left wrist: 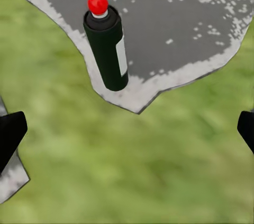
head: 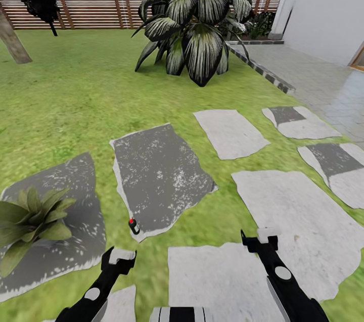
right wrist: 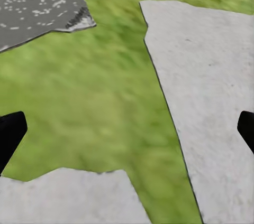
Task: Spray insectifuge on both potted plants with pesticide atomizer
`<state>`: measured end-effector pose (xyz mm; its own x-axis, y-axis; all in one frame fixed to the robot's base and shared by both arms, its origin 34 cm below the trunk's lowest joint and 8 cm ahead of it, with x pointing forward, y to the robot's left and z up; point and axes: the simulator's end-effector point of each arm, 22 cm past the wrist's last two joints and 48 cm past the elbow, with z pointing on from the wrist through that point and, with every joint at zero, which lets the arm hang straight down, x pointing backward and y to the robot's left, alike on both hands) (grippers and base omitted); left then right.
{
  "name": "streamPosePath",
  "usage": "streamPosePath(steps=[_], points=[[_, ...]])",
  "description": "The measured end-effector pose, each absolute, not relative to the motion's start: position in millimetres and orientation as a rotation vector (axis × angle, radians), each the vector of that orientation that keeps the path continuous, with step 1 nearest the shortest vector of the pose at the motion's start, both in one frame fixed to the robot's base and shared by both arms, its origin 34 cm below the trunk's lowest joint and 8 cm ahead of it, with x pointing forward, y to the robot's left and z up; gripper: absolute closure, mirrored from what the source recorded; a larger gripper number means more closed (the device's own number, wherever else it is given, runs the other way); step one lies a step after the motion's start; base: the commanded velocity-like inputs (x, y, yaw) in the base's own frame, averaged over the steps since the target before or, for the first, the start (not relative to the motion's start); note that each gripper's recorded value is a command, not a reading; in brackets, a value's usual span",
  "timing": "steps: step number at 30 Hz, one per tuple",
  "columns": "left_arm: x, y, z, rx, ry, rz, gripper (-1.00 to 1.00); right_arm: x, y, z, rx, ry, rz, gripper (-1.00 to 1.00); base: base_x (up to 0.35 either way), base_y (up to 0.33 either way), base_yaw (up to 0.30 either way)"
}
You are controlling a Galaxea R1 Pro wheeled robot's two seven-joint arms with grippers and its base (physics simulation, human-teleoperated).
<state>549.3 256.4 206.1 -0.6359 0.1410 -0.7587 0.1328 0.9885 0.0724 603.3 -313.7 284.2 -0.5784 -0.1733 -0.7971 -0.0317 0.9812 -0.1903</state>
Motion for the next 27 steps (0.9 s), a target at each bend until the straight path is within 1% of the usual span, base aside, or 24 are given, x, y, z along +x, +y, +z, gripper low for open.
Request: streamPosePath(steps=[14,20,27], points=[[549.3,256.4,206.1,0.190,2.266,0.012,-1.00,604.0,-313.7,284.8,-0.143,2.181,-0.192,-1.00,0.039,0.000,0.002],[549.3,256.5,206.2,0.190,2.267,0.012,-1.00,604.2,-313.6,285.1,-0.143,2.180,-0.192,-1.00,0.126,0.000,0.145],[549.5,256.6,206.2,0.189,2.266,0.013,-1.00,604.5,-313.7,285.4,-0.143,2.179,-0.192,-1.00,0.076,0.000,0.028]])
